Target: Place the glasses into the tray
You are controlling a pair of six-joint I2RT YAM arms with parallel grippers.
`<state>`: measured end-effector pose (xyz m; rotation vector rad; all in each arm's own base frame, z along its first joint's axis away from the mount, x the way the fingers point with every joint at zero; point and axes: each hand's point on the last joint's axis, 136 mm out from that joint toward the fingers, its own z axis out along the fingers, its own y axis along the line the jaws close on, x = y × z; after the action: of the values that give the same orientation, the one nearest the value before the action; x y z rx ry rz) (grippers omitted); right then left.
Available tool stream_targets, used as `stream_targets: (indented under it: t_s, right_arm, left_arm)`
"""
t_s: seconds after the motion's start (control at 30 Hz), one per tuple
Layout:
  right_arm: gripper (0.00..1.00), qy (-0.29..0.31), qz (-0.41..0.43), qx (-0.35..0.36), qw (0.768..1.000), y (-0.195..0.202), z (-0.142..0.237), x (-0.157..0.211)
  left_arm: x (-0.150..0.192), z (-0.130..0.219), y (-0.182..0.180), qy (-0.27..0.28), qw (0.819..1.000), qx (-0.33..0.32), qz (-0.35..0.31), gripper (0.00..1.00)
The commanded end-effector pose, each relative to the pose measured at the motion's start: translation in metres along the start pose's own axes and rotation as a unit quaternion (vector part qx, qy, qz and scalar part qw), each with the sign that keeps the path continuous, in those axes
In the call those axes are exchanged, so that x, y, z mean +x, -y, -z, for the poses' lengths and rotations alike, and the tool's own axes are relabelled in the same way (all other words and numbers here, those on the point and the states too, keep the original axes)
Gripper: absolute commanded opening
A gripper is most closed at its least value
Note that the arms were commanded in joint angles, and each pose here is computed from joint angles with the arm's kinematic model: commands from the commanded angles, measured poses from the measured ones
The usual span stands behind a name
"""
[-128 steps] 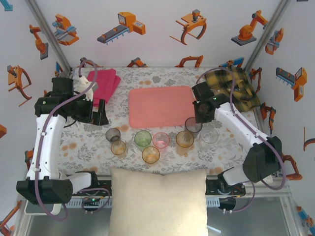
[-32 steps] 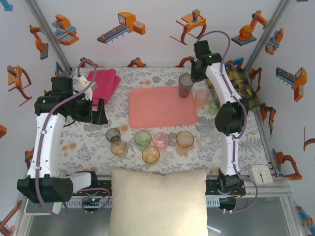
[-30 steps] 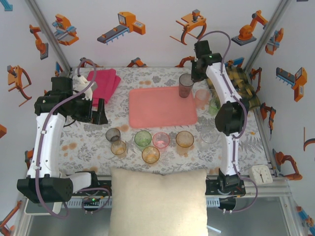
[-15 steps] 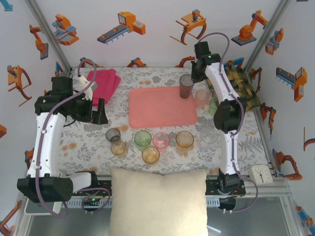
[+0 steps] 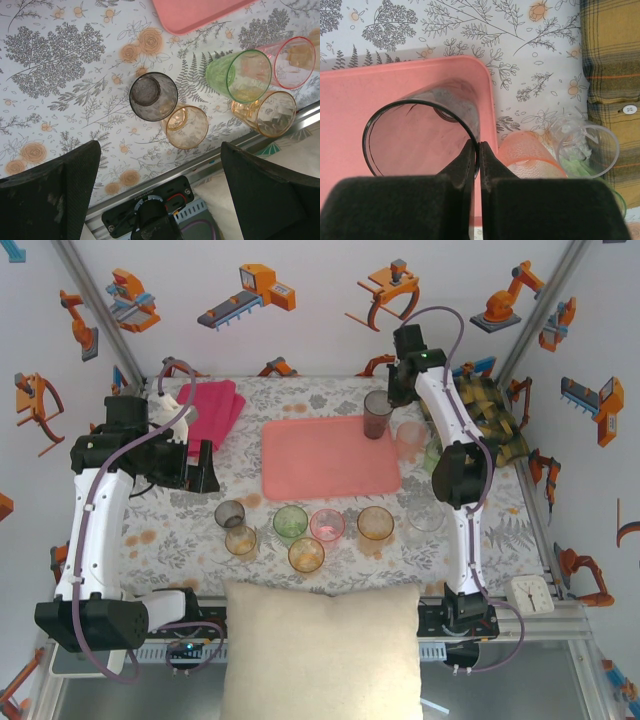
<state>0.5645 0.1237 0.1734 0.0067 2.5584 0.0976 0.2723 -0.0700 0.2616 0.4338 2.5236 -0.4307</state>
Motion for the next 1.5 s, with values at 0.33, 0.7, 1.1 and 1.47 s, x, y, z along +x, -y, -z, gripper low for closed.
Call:
stream_targets:
  t_s: [0.33,0.7,1.1,1.47]
  right_arm:
    - [0.32,0.020,0.002,-0.004,1.000,0.000,0.023,-0.013]
    - [0.38,0.055,0.008,0.003,0.998,0.005,0.082,-0.028]
    - [0.38,0.044,0.028,-0.041,0.998,-0.008,0.213,0.053]
    - [0.40,-0.067,0.091,-0.107,0.988,-0.042,0.242,0.238]
  left_arm:
    - [0.000,0.007,0.006,0.011,1.000,0.010,0.004,0.97]
    - [-0.002,0.014,0.010,0.023,1.000,0.011,-0.002,0.97]
    - [-0.003,0.028,0.018,0.045,0.999,0.007,-0.027,0.97]
    - [0.000,0.028,0.026,0.048,0.998,0.025,-0.027,0.97]
